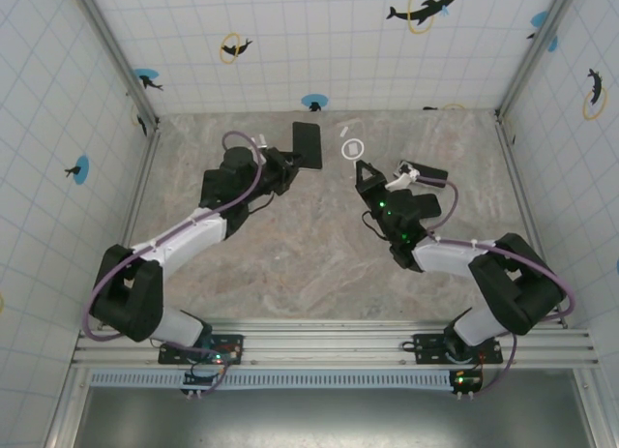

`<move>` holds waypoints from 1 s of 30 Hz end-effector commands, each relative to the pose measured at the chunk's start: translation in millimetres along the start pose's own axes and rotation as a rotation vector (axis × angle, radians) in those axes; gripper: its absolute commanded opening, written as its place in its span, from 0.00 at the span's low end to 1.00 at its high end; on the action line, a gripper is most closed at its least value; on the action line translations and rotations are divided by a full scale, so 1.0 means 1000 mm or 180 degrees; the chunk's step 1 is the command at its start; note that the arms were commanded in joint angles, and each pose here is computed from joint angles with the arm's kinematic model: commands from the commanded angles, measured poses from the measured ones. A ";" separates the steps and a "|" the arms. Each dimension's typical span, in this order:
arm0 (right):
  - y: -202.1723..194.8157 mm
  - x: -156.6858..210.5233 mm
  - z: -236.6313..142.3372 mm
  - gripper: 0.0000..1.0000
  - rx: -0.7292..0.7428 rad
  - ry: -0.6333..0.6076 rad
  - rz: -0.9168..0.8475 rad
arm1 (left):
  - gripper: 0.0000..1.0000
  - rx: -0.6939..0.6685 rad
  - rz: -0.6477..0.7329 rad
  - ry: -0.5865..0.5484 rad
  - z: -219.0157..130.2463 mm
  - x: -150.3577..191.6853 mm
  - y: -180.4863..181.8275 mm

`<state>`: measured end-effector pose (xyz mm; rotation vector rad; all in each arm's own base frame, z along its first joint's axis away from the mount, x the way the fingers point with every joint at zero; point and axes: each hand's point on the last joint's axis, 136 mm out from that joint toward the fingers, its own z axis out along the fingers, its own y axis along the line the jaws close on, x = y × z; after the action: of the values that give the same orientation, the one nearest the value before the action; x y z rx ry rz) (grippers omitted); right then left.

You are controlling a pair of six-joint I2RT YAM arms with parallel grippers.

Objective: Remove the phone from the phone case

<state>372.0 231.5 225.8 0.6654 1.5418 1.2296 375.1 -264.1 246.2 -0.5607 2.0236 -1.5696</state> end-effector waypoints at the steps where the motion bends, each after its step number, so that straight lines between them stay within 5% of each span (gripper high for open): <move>1: 0.002 -0.007 -0.005 0.00 0.0009 -0.0073 -0.0040 | 0.00 0.0028 0.0422 0.0175 -0.014 -0.006 0.009; 18: -0.002 0.012 -0.001 0.00 0.0038 0.0091 -0.0025 | 0.00 -0.0368 0.0248 0.0206 -0.016 -0.051 0.129; 30: -0.007 0.018 0.001 0.00 0.0048 0.0130 0.0032 | 0.00 -0.0561 -0.0076 0.0159 -0.002 -0.064 0.168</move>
<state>367.5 243.4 206.5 0.6549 1.6198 1.2179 402.0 -181.3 67.0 -0.6947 2.3085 -1.3893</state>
